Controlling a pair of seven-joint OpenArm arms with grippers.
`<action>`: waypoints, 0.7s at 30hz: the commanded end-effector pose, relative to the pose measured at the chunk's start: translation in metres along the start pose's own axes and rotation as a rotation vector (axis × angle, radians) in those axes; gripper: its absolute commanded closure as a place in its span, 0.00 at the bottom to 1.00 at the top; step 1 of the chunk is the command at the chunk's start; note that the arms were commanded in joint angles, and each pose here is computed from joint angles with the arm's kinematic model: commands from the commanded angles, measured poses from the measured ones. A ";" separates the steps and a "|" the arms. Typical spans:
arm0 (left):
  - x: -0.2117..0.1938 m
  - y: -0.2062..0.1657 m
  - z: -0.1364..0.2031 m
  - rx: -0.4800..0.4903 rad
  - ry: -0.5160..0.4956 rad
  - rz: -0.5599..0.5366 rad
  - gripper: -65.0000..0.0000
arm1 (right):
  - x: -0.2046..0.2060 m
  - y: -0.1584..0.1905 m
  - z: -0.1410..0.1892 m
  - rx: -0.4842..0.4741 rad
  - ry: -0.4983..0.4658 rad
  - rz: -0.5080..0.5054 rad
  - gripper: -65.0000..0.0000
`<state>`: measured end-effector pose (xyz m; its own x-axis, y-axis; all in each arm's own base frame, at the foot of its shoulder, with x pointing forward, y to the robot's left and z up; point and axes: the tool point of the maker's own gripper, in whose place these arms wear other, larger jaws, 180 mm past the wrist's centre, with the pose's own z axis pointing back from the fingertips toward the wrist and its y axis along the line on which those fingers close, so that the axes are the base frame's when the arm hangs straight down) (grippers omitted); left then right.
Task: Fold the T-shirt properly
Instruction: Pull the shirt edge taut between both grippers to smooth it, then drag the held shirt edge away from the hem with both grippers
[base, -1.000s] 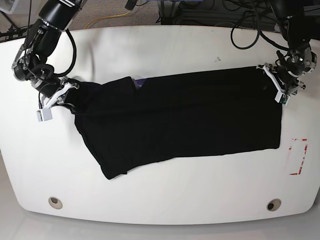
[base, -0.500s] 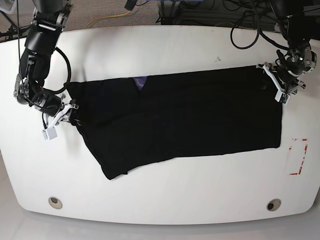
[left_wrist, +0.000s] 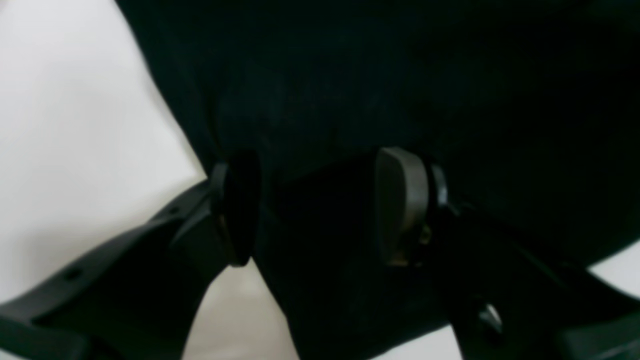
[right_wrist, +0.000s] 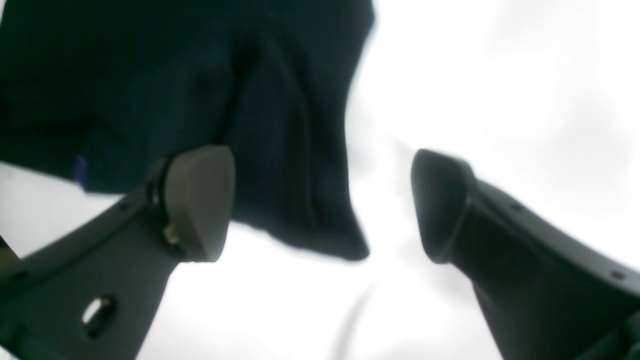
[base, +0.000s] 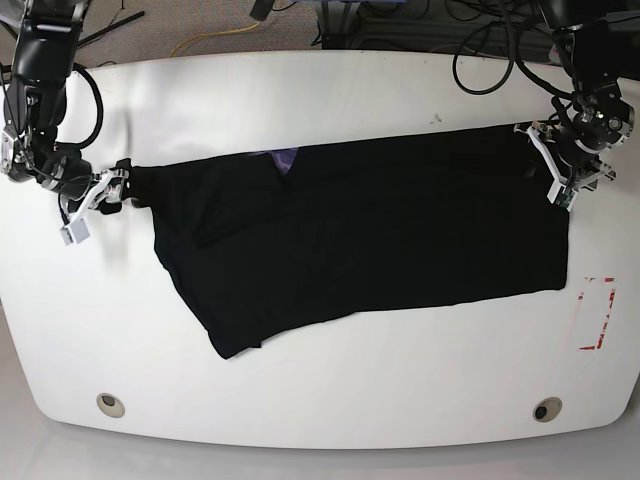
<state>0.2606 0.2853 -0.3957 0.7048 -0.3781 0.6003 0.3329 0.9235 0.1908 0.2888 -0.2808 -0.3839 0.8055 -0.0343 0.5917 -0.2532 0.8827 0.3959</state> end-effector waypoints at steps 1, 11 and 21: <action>0.048 0.004 0.019 0.004 -0.161 -0.017 0.47 | 0.010 0.007 0.009 0.002 -0.042 0.061 0.18; 0.040 0.003 0.034 -0.010 -0.191 0.032 0.41 | -0.027 0.021 -0.014 -0.040 0.004 0.113 0.19; -0.001 0.005 0.036 0.000 -0.107 0.091 0.41 | -0.041 0.012 -0.031 -0.155 0.017 0.113 0.72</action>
<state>0.2387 0.2847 -0.3693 0.6647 -0.2977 0.6853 0.2886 0.9483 0.1321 0.2707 -0.2510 -0.4219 0.7730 0.0332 0.6336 -0.2491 0.9344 0.2548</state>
